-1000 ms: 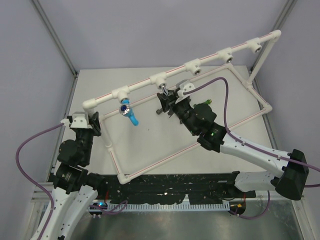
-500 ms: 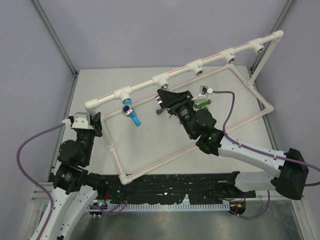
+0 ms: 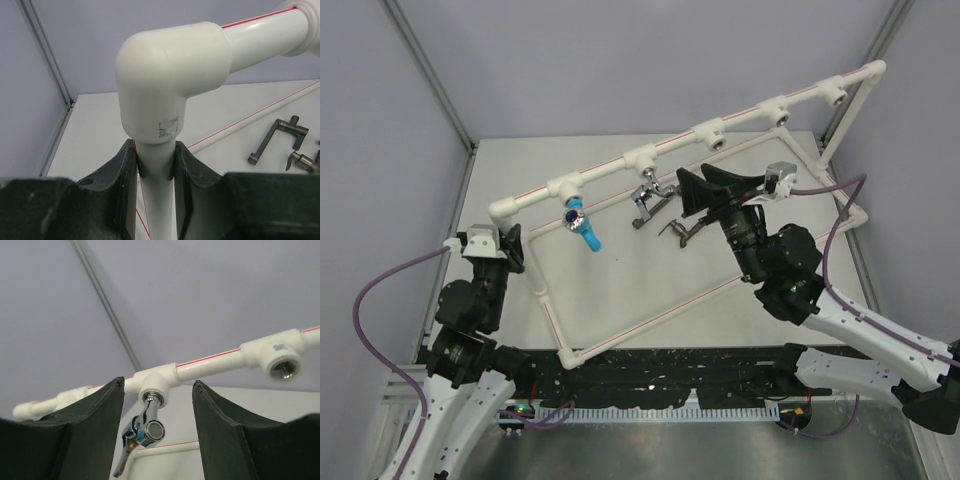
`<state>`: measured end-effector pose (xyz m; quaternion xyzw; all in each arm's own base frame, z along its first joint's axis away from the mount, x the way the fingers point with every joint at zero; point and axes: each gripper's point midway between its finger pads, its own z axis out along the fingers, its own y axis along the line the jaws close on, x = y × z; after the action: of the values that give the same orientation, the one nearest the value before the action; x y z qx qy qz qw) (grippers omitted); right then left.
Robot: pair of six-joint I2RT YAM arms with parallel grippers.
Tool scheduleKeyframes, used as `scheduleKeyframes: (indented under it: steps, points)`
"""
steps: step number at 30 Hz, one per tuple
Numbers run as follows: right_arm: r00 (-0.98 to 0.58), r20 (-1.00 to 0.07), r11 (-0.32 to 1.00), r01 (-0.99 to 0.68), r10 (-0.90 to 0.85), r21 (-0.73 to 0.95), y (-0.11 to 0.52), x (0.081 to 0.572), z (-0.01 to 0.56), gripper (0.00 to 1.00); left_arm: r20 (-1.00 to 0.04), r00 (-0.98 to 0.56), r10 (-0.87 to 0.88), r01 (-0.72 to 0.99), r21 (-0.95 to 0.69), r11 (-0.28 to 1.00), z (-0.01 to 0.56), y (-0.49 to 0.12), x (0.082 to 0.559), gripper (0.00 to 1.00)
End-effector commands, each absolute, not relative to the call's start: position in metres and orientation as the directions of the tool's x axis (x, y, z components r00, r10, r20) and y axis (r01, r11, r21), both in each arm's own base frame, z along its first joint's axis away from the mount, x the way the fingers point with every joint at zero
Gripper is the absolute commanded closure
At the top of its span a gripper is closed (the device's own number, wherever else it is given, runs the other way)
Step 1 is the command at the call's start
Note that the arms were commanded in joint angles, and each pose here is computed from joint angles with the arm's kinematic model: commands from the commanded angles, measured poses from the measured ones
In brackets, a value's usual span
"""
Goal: Install the water faucets
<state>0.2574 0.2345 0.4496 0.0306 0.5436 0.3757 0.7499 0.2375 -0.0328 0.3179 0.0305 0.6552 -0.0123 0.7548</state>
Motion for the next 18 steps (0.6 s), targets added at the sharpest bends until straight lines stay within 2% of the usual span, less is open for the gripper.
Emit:
scheduleKeyframes:
  steps: [1,3,5,7,13,18]
  points:
    - [0.362,-0.906,0.862,-0.507,0.219,0.006,0.22,0.246,0.47,0.39,-0.994,0.077,0.08,0.05,0.084,0.995,0.298,-0.031,0.24,1.0]
    - [0.439,-0.897,0.841,-0.503,0.051,-0.198,0.225,0.241,0.471,0.38,-0.994,0.073,0.081,0.047,0.085,0.995,0.297,-0.031,0.241,1.0]
    - [0.525,-0.845,0.769,-0.496,-0.106,-0.405,0.233,0.234,0.474,0.38,-0.994,0.066,0.085,0.043,0.088,0.995,0.296,-0.03,0.241,1.0]
    - [0.614,-0.747,0.665,-0.448,-0.255,-0.597,0.239,0.23,0.471,0.37,-0.994,0.068,0.085,0.041,0.087,0.995,0.297,-0.03,0.241,1.0]
    - [0.749,-0.552,0.395,-0.412,-0.366,-0.821,0.266,0.217,0.461,0.37,-0.994,0.072,0.086,0.037,0.089,0.995,0.297,-0.029,0.241,1.0]
    - [0.779,-0.442,0.231,-0.377,-0.444,-0.897,0.28,0.213,0.442,0.38,-0.994,0.073,0.086,0.045,0.089,0.995,0.298,-0.03,0.241,1.0]
